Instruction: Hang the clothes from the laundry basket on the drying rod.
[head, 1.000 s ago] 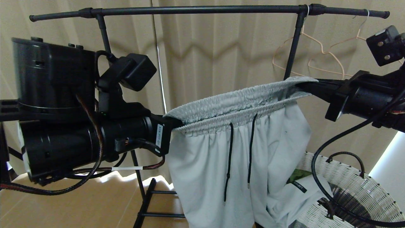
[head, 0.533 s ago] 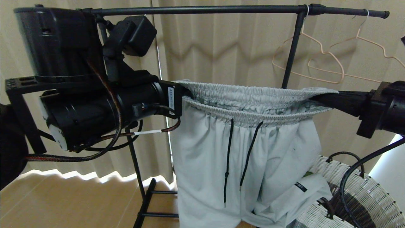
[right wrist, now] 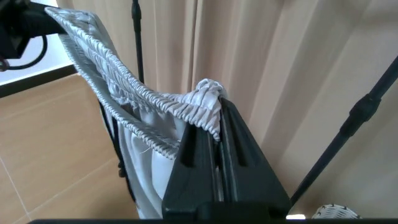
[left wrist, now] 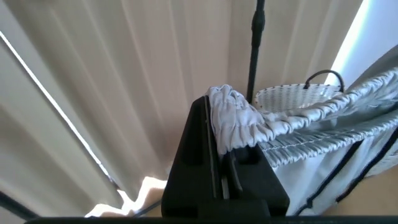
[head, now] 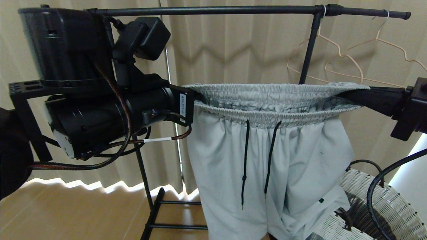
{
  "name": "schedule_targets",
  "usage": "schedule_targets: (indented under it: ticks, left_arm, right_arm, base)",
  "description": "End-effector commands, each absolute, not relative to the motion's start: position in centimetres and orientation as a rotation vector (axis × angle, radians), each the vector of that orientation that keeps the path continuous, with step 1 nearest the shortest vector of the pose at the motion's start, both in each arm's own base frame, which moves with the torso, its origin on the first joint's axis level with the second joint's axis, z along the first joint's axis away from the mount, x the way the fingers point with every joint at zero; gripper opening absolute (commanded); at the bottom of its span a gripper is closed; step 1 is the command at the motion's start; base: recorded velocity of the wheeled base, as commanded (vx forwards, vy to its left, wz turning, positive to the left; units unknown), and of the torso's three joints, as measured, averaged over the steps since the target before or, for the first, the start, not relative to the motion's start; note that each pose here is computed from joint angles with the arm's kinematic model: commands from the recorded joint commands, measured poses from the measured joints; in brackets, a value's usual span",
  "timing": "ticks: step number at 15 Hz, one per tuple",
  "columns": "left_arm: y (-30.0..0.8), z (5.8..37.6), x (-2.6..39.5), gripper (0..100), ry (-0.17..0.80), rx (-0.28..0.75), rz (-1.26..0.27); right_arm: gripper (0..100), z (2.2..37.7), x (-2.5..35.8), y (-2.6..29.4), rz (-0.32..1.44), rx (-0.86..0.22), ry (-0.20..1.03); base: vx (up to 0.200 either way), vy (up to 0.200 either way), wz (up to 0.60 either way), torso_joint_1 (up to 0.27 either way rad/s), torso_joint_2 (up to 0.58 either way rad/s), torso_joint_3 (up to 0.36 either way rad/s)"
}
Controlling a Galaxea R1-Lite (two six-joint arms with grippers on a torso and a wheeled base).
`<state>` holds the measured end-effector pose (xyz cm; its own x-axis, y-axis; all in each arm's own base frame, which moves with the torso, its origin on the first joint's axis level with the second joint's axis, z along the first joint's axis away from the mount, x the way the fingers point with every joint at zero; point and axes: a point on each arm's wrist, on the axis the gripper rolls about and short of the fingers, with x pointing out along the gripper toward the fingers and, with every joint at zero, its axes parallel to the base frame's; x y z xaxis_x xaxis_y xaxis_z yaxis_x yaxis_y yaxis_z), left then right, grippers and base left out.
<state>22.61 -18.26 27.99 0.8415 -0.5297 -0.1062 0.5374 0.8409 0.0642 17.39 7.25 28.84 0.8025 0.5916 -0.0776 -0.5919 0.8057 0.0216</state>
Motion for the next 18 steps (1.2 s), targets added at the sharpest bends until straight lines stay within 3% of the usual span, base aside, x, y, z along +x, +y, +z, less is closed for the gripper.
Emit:
schedule_targets:
  ticks: [1,4,10,13,16,18]
  left_arm:
    - [-18.2,28.2,22.4,0,0.075,0.096,-0.565]
    - [-17.3,28.1,23.1,0,0.072,0.122,-0.486]
    - [-11.7,28.8,23.9,0,0.048,0.143,-0.289]
    - [-10.3,28.7,22.6,0,0.051,0.155,-0.263]
    - [-7.0,30.0,21.3,0,-0.004,0.227,-0.154]
    - [-6.9,28.3,20.9,0,0.046,0.24,-0.16]
  right_arm:
    - [100,28.6,17.4,7.2,0.633,-0.004,0.089]
    - [100,28.0,17.0,7.1,0.633,-0.009,0.106]
    - [100,27.3,14.8,6.3,0.664,-0.009,0.095]
    - [100,26.9,14.7,6.2,0.663,-0.012,0.106]
    - [100,26.4,14.9,5.8,0.632,-0.034,0.116]
    - [100,25.7,15.0,5.8,0.63,-0.052,0.138]
  base:
    - [0.0,0.0,0.0,0.0,0.0,0.0]
    - [0.0,0.0,0.0,0.0,0.0,0.0]
    - [0.0,0.0,0.0,0.0,0.0,0.0]
    - [0.0,0.0,0.0,0.0,0.0,0.0]
    - [0.0,0.0,0.0,0.0,0.0,0.0]
    - [0.0,0.0,0.0,0.0,0.0,0.0]
